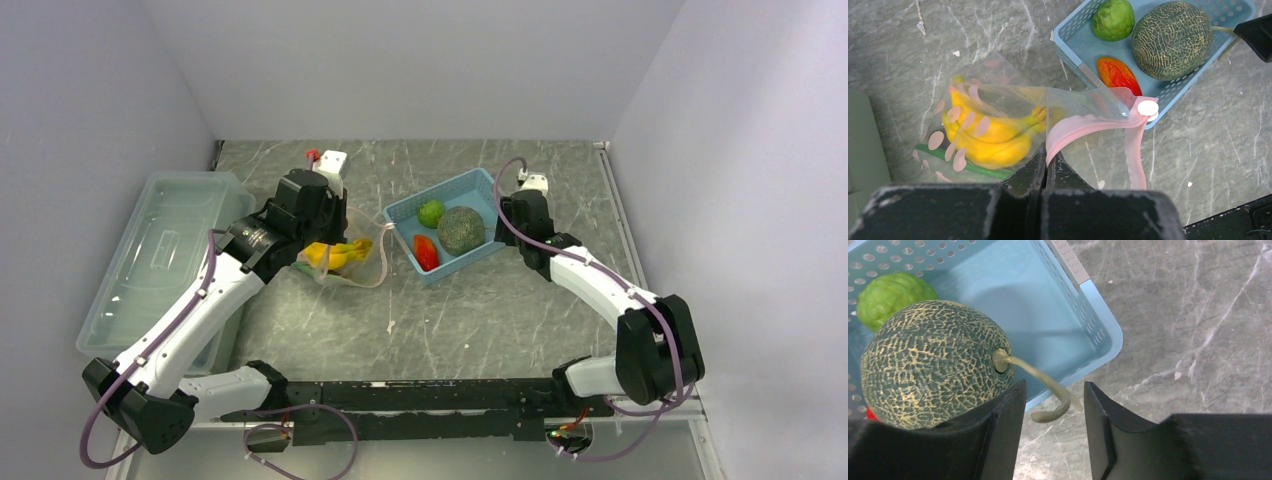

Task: Place the food in the zip-top bag and seal the zipper
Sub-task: Pick up the fake vegetable from the bin.

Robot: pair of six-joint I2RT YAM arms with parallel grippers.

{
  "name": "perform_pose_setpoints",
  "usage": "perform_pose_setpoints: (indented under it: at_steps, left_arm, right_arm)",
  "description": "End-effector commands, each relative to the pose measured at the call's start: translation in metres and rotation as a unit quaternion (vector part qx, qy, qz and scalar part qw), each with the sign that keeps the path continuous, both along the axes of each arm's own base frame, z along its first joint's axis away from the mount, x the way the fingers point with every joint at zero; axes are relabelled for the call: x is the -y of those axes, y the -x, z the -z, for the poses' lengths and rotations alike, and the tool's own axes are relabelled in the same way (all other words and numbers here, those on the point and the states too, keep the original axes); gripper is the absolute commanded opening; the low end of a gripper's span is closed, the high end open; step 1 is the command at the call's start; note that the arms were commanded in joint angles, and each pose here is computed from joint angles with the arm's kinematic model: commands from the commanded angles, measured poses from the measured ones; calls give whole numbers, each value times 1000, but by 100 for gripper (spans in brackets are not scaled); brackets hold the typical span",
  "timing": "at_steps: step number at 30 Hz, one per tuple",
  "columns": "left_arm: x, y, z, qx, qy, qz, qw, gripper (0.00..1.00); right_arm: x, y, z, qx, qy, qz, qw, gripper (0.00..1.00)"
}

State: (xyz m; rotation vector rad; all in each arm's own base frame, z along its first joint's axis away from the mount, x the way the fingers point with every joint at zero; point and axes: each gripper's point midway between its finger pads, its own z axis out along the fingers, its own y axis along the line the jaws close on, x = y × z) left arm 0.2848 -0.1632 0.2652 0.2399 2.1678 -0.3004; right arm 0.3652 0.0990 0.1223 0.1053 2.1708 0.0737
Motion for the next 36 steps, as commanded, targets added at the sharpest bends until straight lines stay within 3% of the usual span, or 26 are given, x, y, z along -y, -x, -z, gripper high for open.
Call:
perform_pose_setpoints:
  at_steps: [1, 14, 36]
  left_arm:
    - [5, -5, -12, 22, 12, 5, 1000, 0]
    - [7, -6, -10, 19, 13, 7, 1000, 0]
    - [7, -7, -7, 15, 11, 2, 1000, 0]
  right_arm:
    - [1, -24, -27, 54, -6, 12, 998, 45]
    - [5, -25, -37, 59, 6, 5, 998, 0]
    - [-15, 5, -189, 184, -49, -72, 979, 0]
